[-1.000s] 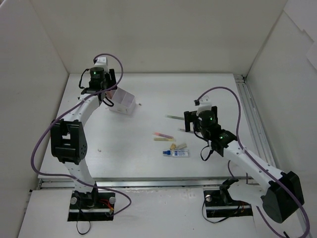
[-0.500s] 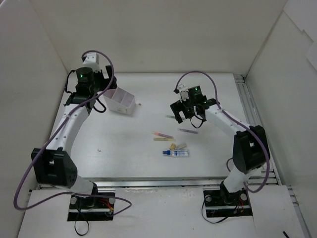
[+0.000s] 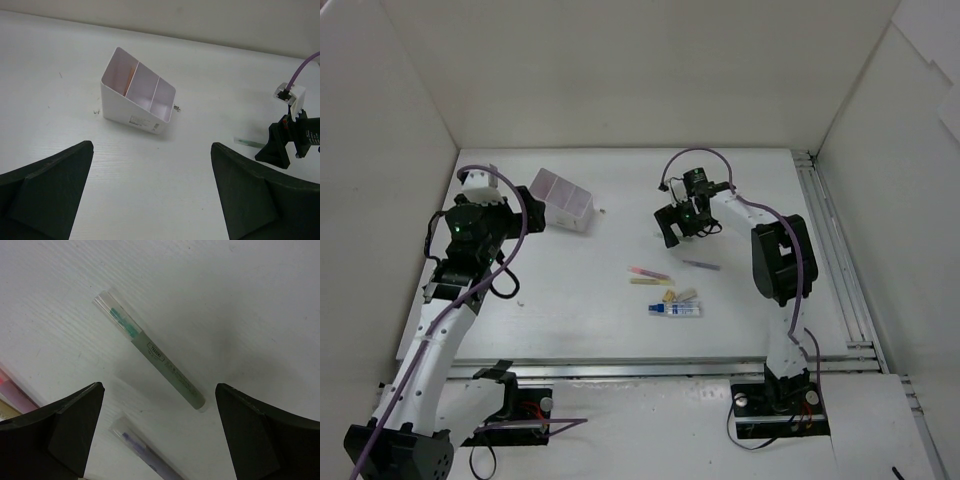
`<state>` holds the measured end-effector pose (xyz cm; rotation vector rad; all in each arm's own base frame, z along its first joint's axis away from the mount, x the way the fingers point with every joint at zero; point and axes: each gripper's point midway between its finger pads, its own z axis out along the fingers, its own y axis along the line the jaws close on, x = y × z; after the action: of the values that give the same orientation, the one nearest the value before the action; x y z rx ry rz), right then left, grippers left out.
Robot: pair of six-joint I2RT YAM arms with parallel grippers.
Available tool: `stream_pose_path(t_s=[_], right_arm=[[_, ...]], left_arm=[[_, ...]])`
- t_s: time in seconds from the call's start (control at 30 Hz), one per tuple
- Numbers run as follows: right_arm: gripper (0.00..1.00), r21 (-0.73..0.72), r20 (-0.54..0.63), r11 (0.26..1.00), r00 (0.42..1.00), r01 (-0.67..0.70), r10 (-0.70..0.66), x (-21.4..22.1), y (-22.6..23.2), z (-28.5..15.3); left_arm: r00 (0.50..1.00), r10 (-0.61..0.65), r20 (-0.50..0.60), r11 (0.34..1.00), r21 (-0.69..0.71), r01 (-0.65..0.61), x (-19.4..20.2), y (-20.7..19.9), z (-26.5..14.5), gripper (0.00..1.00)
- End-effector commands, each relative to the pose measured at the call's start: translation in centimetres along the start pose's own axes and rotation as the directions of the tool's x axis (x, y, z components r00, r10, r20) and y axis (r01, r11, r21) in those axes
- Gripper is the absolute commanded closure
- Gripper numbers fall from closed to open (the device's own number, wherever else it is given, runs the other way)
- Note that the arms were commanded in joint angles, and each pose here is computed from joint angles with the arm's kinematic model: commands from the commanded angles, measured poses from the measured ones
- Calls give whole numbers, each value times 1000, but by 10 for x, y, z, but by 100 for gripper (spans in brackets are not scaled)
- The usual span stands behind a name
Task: Sort the stationery into containers
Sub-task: Pick up the pen from the center of the board.
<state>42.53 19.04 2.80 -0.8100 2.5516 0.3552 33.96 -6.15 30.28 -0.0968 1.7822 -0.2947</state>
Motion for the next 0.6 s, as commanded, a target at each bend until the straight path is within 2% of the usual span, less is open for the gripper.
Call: stream_pose_path(t_s=[0.0, 0.17, 0.23, 0.33, 0.57], right_arm=[[8, 24, 25, 999, 999, -22, 21, -17, -4, -16], [15, 52, -32, 997, 998, -55, 57, -4, -7, -10], [21, 65, -53, 996, 997, -57, 60, 0, -8, -8], [21, 127, -101, 991, 993, -49, 63, 8, -14, -1], [22, 152, -178, 987, 984, 41, -13, 8, -4, 13]], left_arm=[[998, -31, 53, 999, 12, 31, -11, -4, -8, 0], [998, -39, 45, 999, -10, 39, -7, 1, -15, 0], [998, -39, 54, 999, -24, 40, -8, 3, -17, 0], [998, -33, 62, 999, -23, 34, -5, 5, -18, 0], [999, -26, 36, 998, -63, 28, 5, 13, -20, 0]])
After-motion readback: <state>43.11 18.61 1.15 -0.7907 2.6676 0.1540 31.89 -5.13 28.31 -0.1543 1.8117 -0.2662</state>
